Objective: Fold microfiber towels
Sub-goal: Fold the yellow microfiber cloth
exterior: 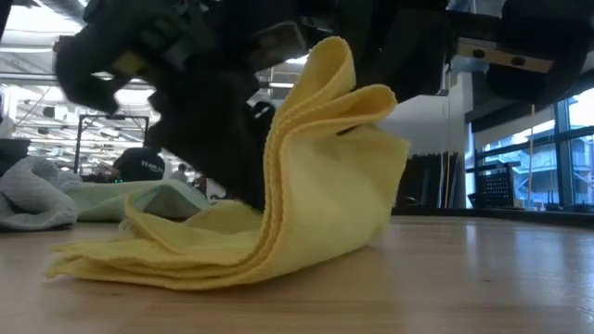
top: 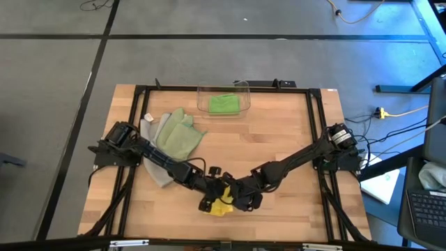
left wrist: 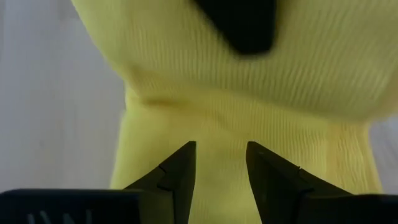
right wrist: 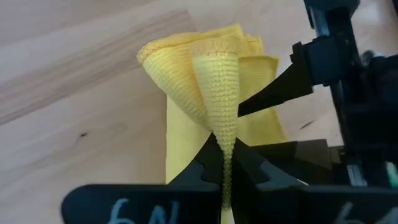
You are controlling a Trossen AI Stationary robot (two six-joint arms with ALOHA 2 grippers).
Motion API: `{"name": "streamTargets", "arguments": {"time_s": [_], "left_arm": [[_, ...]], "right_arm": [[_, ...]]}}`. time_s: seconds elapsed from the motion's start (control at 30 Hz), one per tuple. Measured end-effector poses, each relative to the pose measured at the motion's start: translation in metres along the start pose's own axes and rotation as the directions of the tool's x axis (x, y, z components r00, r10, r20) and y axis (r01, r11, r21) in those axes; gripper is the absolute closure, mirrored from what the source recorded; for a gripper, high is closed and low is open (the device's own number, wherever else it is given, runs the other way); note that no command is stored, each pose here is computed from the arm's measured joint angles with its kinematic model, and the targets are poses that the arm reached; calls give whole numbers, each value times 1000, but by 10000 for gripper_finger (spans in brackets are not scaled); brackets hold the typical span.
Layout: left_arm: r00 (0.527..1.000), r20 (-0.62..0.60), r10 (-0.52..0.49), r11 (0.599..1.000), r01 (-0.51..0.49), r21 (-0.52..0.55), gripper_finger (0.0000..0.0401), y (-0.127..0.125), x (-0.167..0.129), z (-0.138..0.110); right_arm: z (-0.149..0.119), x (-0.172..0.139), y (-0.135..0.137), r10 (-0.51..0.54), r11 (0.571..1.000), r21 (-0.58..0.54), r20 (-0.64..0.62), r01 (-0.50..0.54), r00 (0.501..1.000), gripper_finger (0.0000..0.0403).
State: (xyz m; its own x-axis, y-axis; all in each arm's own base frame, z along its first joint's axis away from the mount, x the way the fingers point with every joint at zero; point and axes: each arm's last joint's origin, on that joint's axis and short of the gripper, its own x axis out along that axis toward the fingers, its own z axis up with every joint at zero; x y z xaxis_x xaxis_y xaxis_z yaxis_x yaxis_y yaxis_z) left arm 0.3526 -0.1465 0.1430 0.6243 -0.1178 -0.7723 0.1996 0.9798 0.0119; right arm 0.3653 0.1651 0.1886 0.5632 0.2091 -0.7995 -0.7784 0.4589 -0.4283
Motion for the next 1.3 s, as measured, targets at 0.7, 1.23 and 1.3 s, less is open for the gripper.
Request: {"name": "streamTargets", "arguments": {"time_s": [0.7, 1.23, 1.3], "left_arm": [[963, 268, 30, 999, -21, -39, 266, -2, 41, 6], [852, 519, 70, 995, -25, -94, 266, 18, 92, 5], [847, 524, 89, 996, -58, -75, 266, 16, 91, 9]], "right_arm": [[0, -1, 18, 73, 997, -14, -74, -74, 995, 394], [-7, -8, 48, 254, 964, -9, -249, -264, 935, 394], [-7, -9, 49, 257, 964, -3, -254, -266, 933, 394]]}}
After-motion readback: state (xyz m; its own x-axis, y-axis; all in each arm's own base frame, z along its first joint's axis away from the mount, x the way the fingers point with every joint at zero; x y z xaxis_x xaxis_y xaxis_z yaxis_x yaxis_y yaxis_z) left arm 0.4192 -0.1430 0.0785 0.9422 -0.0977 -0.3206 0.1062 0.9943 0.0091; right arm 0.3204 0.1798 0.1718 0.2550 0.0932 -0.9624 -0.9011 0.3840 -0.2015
